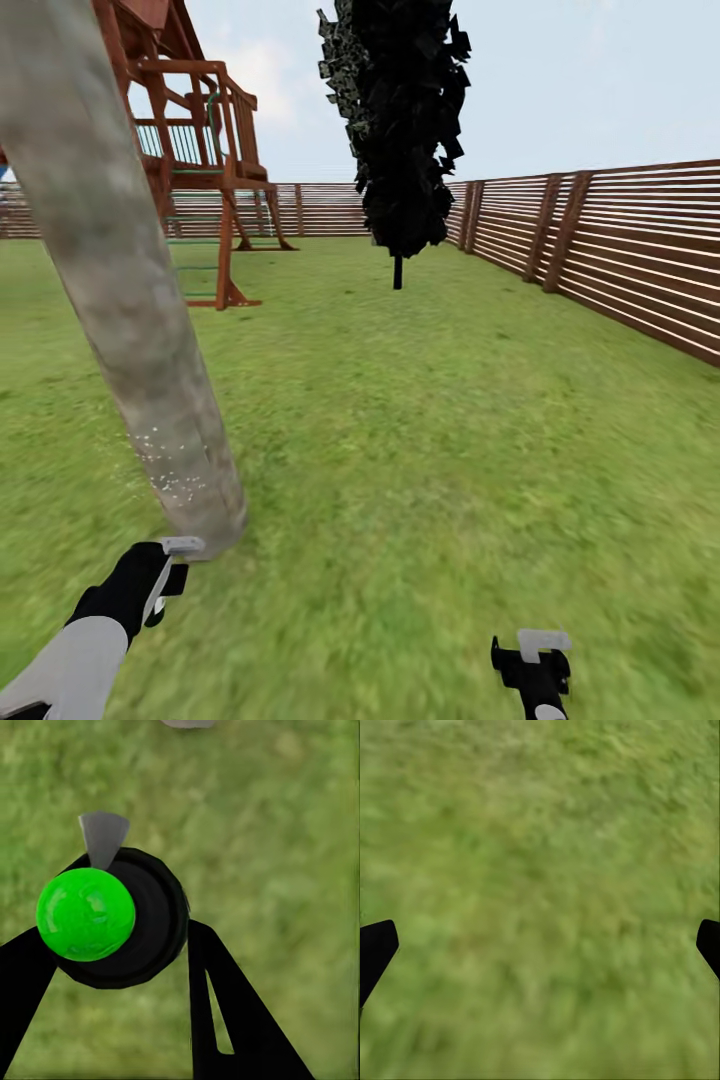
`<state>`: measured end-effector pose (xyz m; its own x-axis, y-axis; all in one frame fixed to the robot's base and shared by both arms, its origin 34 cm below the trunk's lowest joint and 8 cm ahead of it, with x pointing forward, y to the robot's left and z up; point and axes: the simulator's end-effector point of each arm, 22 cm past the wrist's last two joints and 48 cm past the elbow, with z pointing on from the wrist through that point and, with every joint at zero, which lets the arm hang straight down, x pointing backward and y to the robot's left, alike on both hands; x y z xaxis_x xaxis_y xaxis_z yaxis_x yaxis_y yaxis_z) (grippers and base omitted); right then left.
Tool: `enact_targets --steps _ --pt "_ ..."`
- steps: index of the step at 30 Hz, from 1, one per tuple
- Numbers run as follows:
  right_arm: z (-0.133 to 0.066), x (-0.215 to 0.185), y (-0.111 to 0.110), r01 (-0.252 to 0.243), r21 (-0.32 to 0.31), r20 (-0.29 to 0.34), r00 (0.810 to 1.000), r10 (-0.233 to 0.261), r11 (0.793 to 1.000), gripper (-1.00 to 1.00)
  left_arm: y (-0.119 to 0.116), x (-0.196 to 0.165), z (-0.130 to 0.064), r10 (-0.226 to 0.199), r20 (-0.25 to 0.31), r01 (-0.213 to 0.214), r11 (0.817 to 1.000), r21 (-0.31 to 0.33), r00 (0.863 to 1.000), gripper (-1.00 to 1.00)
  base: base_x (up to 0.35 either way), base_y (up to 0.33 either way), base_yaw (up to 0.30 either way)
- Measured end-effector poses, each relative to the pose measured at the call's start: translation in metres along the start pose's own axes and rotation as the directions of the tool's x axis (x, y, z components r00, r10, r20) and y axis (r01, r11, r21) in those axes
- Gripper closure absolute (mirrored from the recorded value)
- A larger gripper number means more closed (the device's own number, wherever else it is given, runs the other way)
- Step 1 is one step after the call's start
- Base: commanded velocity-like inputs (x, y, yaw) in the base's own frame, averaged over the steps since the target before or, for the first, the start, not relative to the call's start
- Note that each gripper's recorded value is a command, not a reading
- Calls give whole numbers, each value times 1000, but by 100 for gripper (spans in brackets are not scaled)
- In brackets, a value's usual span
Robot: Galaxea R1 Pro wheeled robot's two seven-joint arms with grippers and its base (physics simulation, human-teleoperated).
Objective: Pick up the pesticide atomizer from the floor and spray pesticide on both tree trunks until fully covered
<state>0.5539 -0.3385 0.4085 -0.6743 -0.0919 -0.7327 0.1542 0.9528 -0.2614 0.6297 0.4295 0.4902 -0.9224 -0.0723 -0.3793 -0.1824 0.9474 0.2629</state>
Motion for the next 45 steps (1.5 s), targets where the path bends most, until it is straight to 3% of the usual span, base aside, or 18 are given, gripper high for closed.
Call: enact_targets --steps 7,13,45 --pt "0 0 0 0 0 0 1000 0 1000 -100 -19 -1 -2 2 2 -2 1000 26 1000 100 265 -167 74" --pt "0 0 1 0 -1 0 1000 0 1000 -100 -20 -1 -2 5 2 -5 1000 26 1000 100 258 -177 73" --pt "0 0 2 0 -2 0 1000 0 1000 -100 -32 -1 -4 7 3 -7 999 40 1000 100 201 -218 273"
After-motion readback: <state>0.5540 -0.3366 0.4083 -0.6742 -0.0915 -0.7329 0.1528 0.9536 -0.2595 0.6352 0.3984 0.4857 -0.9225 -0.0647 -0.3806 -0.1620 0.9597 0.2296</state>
